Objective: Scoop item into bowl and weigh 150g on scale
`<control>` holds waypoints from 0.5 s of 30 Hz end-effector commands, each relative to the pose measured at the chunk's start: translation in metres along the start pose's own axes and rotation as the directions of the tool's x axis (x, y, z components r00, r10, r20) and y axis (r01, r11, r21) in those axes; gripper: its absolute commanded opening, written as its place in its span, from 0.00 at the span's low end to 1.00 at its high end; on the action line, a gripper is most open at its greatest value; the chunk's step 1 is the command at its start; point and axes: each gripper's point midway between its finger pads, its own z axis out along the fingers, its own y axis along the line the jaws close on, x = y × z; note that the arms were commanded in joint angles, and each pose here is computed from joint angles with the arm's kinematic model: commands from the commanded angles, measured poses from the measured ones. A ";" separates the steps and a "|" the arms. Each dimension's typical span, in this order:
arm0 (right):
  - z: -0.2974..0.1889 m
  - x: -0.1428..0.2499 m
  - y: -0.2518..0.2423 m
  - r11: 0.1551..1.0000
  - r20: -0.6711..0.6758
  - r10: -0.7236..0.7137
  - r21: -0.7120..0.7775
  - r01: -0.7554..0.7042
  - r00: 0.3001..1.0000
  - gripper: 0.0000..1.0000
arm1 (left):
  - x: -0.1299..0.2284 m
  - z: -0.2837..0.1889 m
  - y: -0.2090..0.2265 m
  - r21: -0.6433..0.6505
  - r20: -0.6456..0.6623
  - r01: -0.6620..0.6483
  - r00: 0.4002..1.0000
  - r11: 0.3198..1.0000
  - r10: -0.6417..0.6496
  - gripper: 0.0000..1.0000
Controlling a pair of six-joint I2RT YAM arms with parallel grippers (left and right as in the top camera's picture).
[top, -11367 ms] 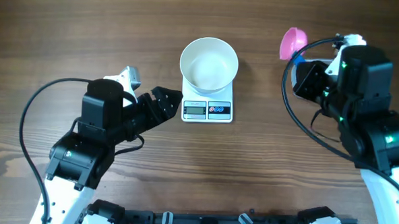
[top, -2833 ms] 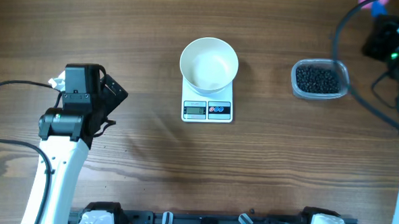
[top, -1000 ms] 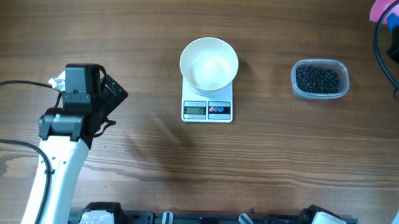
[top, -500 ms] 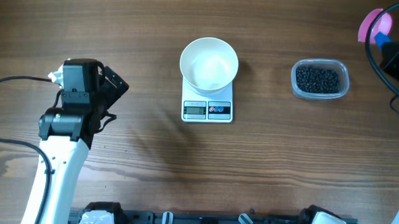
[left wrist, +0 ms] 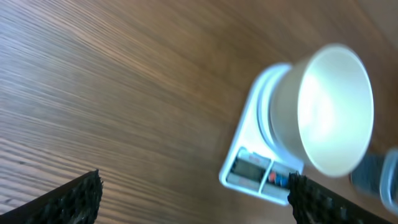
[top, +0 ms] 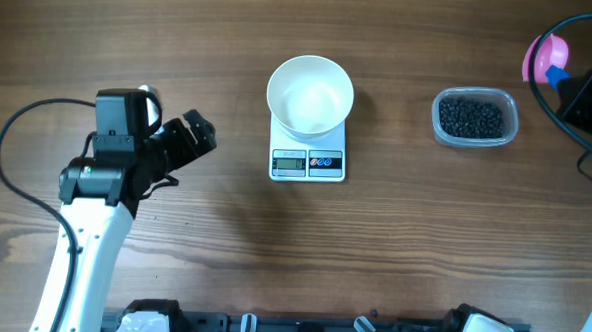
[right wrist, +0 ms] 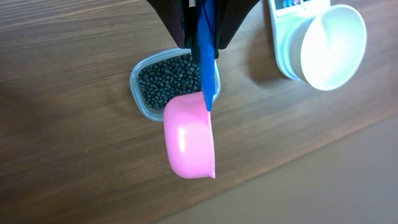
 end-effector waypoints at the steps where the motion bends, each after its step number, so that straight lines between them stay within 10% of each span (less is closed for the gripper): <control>1: 0.002 -0.002 -0.006 0.993 -0.005 -0.109 0.033 0.109 0.994 0.04 | 0.019 0.008 -0.021 0.142 -0.114 -0.083 0.988 0.986 0.100 1.00; 15: 0.005 -0.023 -0.011 0.991 0.071 -0.125 0.065 0.120 0.990 0.04 | 0.060 0.027 -0.049 0.216 -0.240 -0.197 0.939 0.956 0.248 1.00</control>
